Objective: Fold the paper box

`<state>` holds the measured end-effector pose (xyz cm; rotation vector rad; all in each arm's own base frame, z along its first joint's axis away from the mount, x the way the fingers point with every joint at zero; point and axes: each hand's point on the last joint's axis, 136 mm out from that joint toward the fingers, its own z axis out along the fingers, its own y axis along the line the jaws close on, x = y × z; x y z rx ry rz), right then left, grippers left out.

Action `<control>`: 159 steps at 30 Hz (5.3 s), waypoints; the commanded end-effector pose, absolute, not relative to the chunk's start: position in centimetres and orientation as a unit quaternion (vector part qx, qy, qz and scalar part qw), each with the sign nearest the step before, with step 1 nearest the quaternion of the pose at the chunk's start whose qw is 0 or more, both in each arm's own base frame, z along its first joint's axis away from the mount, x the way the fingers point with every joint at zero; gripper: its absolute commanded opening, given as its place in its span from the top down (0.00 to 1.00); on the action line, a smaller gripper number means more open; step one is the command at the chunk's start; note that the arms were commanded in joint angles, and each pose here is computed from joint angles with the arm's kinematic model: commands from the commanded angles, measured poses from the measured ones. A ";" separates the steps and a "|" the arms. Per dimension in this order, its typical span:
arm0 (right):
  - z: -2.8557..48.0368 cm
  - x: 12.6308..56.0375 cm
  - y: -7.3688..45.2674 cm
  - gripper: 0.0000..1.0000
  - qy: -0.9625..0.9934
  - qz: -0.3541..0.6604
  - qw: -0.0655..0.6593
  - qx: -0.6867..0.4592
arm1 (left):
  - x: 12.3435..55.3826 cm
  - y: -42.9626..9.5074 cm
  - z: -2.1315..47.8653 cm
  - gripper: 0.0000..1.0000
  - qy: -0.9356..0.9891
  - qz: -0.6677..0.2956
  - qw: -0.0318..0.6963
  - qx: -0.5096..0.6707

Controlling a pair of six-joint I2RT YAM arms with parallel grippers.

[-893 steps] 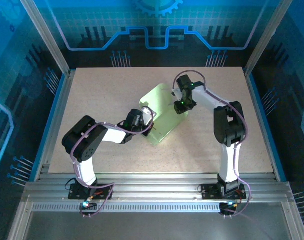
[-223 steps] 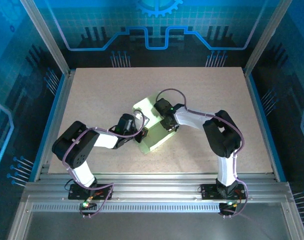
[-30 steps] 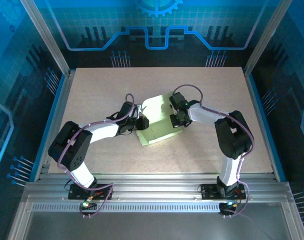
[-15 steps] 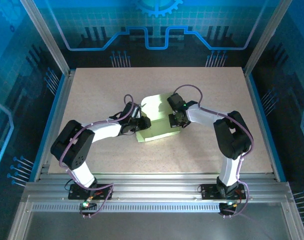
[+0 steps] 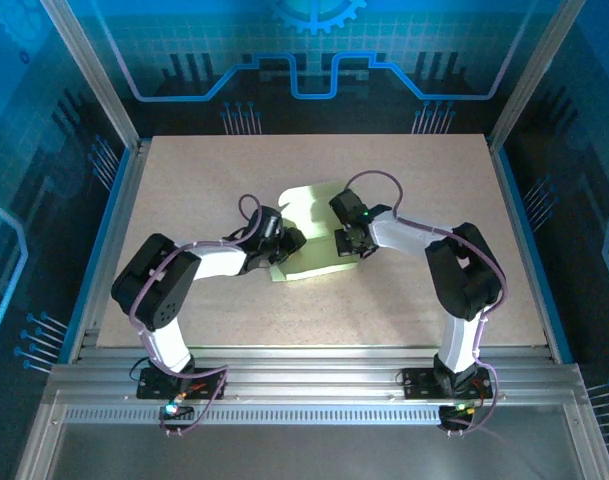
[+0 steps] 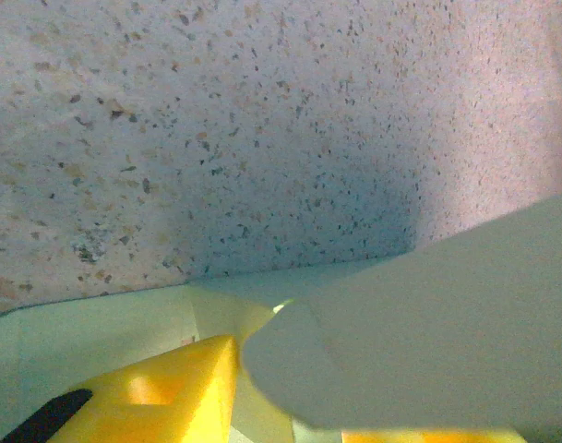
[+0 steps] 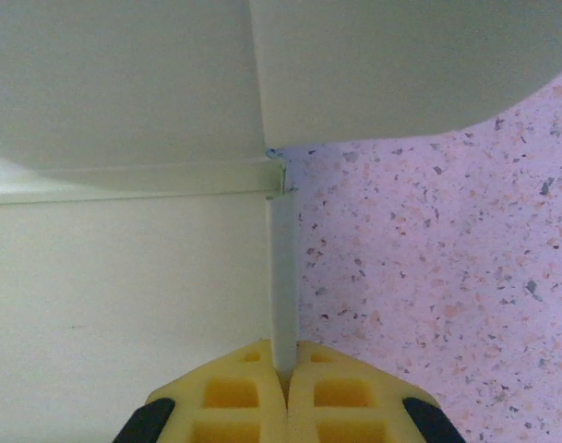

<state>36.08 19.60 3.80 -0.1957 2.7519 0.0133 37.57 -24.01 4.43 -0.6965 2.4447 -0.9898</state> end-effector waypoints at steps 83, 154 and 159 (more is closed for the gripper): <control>3.9 33.9 20.3 1.00 0.973 0.101 0.134 -0.159 | 31.8 -14.1 14.0 0.09 0.843 -0.292 0.447 0.056; 2.9 35.5 15.6 1.00 0.989 -0.022 0.147 0.010 | 36.4 -30.7 5.5 0.54 0.936 -0.270 0.089 -0.210; 2.4 35.4 16.1 1.00 0.990 -0.008 0.141 -0.001 | 36.4 -32.9 6.2 0.54 0.935 -0.308 0.068 -0.164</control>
